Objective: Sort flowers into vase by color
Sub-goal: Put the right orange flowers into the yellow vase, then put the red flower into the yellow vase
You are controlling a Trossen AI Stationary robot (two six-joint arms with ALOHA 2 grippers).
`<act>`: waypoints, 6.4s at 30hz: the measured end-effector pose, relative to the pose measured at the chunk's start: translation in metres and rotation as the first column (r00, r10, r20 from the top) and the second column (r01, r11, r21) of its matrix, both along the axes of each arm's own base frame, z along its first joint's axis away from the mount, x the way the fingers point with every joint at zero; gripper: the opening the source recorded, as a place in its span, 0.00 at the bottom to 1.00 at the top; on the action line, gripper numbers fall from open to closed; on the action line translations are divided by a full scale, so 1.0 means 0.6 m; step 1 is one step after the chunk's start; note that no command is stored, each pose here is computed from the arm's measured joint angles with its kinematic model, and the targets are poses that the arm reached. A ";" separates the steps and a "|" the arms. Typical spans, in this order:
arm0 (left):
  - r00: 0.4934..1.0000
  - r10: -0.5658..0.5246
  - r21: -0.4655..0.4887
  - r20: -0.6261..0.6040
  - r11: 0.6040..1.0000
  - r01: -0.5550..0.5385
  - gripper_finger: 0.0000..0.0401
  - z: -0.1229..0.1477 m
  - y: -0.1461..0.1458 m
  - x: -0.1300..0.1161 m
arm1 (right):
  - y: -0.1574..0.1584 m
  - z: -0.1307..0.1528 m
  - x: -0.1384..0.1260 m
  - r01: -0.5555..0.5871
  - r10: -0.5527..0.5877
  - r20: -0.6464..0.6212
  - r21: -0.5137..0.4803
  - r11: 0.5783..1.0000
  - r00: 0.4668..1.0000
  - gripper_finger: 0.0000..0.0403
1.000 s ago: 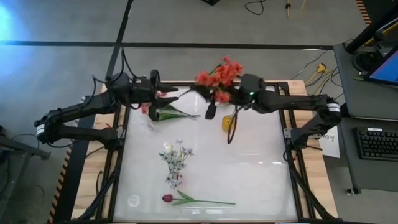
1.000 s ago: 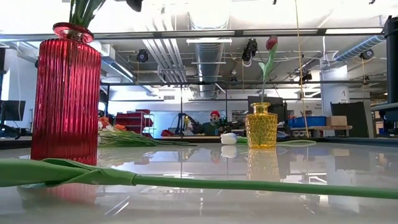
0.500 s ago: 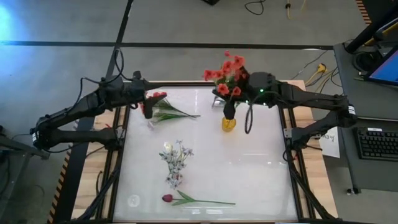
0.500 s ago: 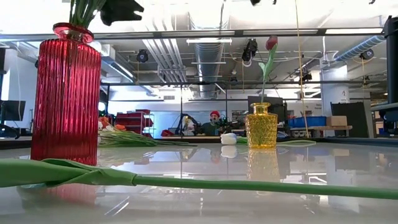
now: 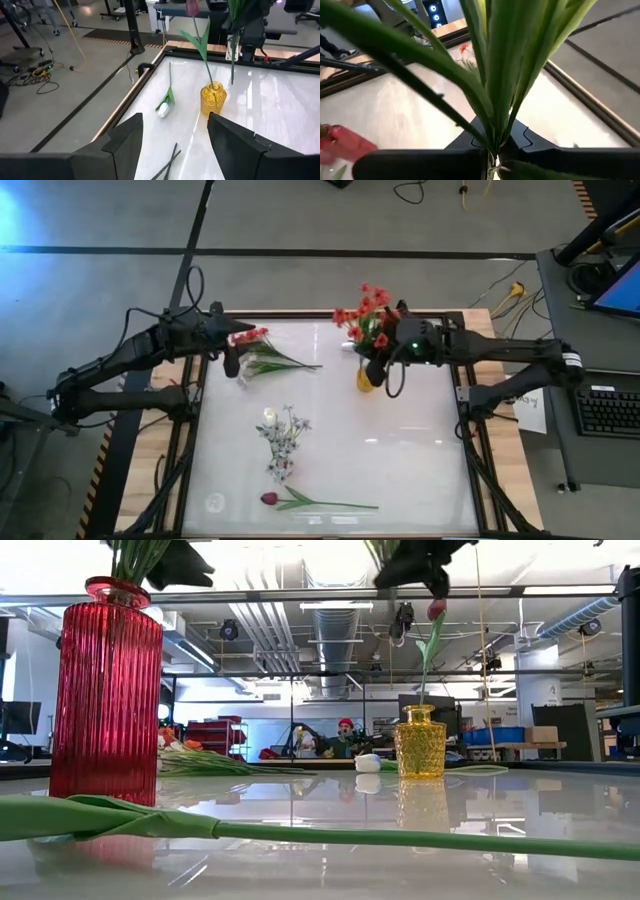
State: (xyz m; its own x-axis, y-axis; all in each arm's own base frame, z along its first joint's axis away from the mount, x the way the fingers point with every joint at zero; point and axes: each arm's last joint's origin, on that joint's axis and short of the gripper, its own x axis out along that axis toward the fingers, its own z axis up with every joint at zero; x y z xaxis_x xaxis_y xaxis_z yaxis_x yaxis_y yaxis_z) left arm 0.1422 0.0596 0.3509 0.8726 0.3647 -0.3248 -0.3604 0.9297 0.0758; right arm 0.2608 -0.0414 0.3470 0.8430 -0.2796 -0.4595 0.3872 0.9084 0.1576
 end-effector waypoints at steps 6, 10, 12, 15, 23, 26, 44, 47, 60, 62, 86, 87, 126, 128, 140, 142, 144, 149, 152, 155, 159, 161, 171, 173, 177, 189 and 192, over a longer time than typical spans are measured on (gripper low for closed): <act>1.000 0.000 -0.002 -0.005 1.000 0.000 0.52 -0.004 0.000 0.001 | 0.002 -0.026 -0.047 0.114 -0.113 0.022 -0.030 0.993 0.993 0.03; 1.000 0.000 0.000 -0.001 1.000 0.000 0.52 -0.003 0.000 0.001 | 0.002 -0.050 -0.060 0.145 -0.140 0.088 -0.061 0.987 0.986 0.03; 1.000 0.000 0.000 0.002 1.000 0.000 0.52 -0.003 0.001 0.001 | 0.002 -0.062 -0.062 0.143 -0.135 0.100 -0.071 0.987 0.986 0.03; 1.000 0.000 0.001 0.001 1.000 0.000 0.52 -0.003 0.001 0.001 | 0.001 -0.079 -0.065 0.172 -0.164 0.083 -0.095 0.981 0.983 0.03; 1.000 0.000 0.000 0.001 1.000 0.000 0.52 -0.003 0.001 0.001 | -0.001 -0.102 -0.065 0.207 -0.203 0.042 -0.112 0.972 0.978 0.03; 1.000 0.001 0.001 0.001 1.000 -0.001 0.52 -0.003 0.001 0.001 | -0.001 -0.101 -0.065 0.209 -0.204 0.048 -0.109 0.972 0.978 0.03; 1.000 0.002 0.000 0.000 1.000 -0.002 0.52 -0.003 0.001 0.001 | -0.001 -0.096 -0.062 0.215 -0.207 0.086 -0.096 0.972 0.975 0.03; 1.000 0.002 0.000 -0.003 1.000 -0.002 0.52 -0.005 0.001 0.002 | -0.001 -0.096 -0.062 0.215 -0.207 0.088 -0.094 0.972 0.974 0.03; 1.000 0.000 0.000 -0.015 1.000 0.000 0.52 -0.011 0.001 0.003 | -0.001 -0.096 -0.062 0.211 -0.205 0.096 -0.062 0.975 0.974 0.03; 1.000 0.000 -0.001 -0.018 1.000 0.000 0.52 -0.013 0.001 0.003 | 0.000 -0.096 -0.061 0.201 -0.195 0.096 -0.059 0.978 0.976 0.03; 1.000 0.000 -0.002 -0.017 1.000 0.000 0.52 -0.014 0.003 0.008 | 0.000 -0.104 -0.064 0.205 -0.202 0.050 -0.048 0.978 0.978 0.44; 1.000 0.000 -0.002 -0.016 1.000 0.000 0.52 -0.014 0.004 0.009 | 0.000 -0.105 -0.065 0.203 -0.201 0.045 -0.047 0.978 0.979 0.45; 1.000 -0.001 -0.369 -0.006 0.930 -0.001 0.52 0.010 -0.034 -0.032 | 0.028 -0.157 -0.124 0.219 -0.020 -0.416 0.437 0.872 0.909 0.68; 1.000 0.014 -0.401 -0.008 0.916 -0.016 0.52 0.009 -0.037 -0.041 | 0.031 -0.155 -0.134 0.244 -0.026 -0.443 0.442 0.863 0.896 0.68; 0.998 0.047 -0.459 0.037 0.888 -0.025 0.52 -0.032 -0.049 -0.070 | 0.057 -0.111 -0.153 0.112 0.014 -0.250 0.481 0.870 0.968 0.69; 0.998 0.052 -0.466 0.041 0.884 -0.026 0.52 -0.037 -0.050 -0.074 | 0.061 -0.105 -0.154 0.097 0.022 -0.233 0.486 0.869 0.972 0.69; 0.997 0.052 -0.464 0.053 0.885 -0.021 0.52 -0.037 -0.052 -0.080 | 0.064 -0.101 -0.154 0.091 0.024 -0.224 0.493 0.865 0.974 0.69; 0.993 0.052 -0.449 0.103 0.893 0.000 0.52 -0.031 -0.057 -0.097 | 0.067 -0.086 -0.154 0.083 0.026 -0.204 0.508 0.857 0.979 0.68; 0.991 0.053 -0.444 0.123 0.896 0.007 0.52 -0.029 -0.060 -0.105 | 0.070 -0.069 -0.160 0.082 0.035 -0.213 0.516 0.853 0.976 0.68; 0.989 0.055 -0.445 0.136 0.895 0.012 0.52 -0.028 -0.062 -0.113 | 0.077 -0.060 -0.173 0.123 0.036 -0.279 0.531 0.838 0.960 0.68; 0.991 0.056 -0.450 0.122 0.893 0.005 0.52 -0.032 -0.065 -0.122 | 0.096 -0.070 -0.184 0.178 0.046 -0.361 0.563 0.807 0.931 0.68; 0.991 0.056 -0.450 0.123 0.893 0.005 0.52 -0.034 -0.066 -0.124 | 0.108 -0.081 -0.187 0.191 0.063 -0.390 0.578 0.794 0.918 0.67; 0.995 0.057 -0.461 0.087 0.887 -0.010 0.52 -0.071 -0.062 -0.112 | 0.207 -0.136 -0.164 0.033 0.182 -0.363 0.514 0.857 0.914 0.64; 0.995 0.056 -0.460 0.083 0.888 -0.012 0.52 -0.076 -0.062 -0.110 | 0.232 -0.146 -0.150 -0.028 0.211 -0.332 0.479 0.877 0.919 0.63; 0.993 0.054 -0.453 0.101 0.891 -0.003 0.52 -0.075 -0.061 -0.109 | 0.283 -0.175 -0.109 -0.172 0.308 -0.284 0.416 0.893 0.908 0.62; 0.985 0.044 -0.434 0.165 0.900 0.033 0.52 -0.054 -0.063 -0.113 | 0.370 -0.248 0.013 -0.282 0.376 -0.285 0.320 0.904 0.882 0.60; 0.985 0.043 -0.432 0.168 0.901 0.034 0.52 -0.054 -0.063 -0.113 | 0.389 -0.255 0.042 -0.328 0.405 -0.305 0.273 0.904 0.862 0.59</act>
State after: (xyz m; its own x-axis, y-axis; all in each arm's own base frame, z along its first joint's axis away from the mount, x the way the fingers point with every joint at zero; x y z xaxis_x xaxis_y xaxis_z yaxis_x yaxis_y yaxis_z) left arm 0.0742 0.0219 0.3186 0.9272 0.2263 -0.2985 -0.3359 0.8550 -0.3951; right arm 0.2857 0.1922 0.1942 0.6406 0.1508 -0.7529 0.0964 0.9570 0.2736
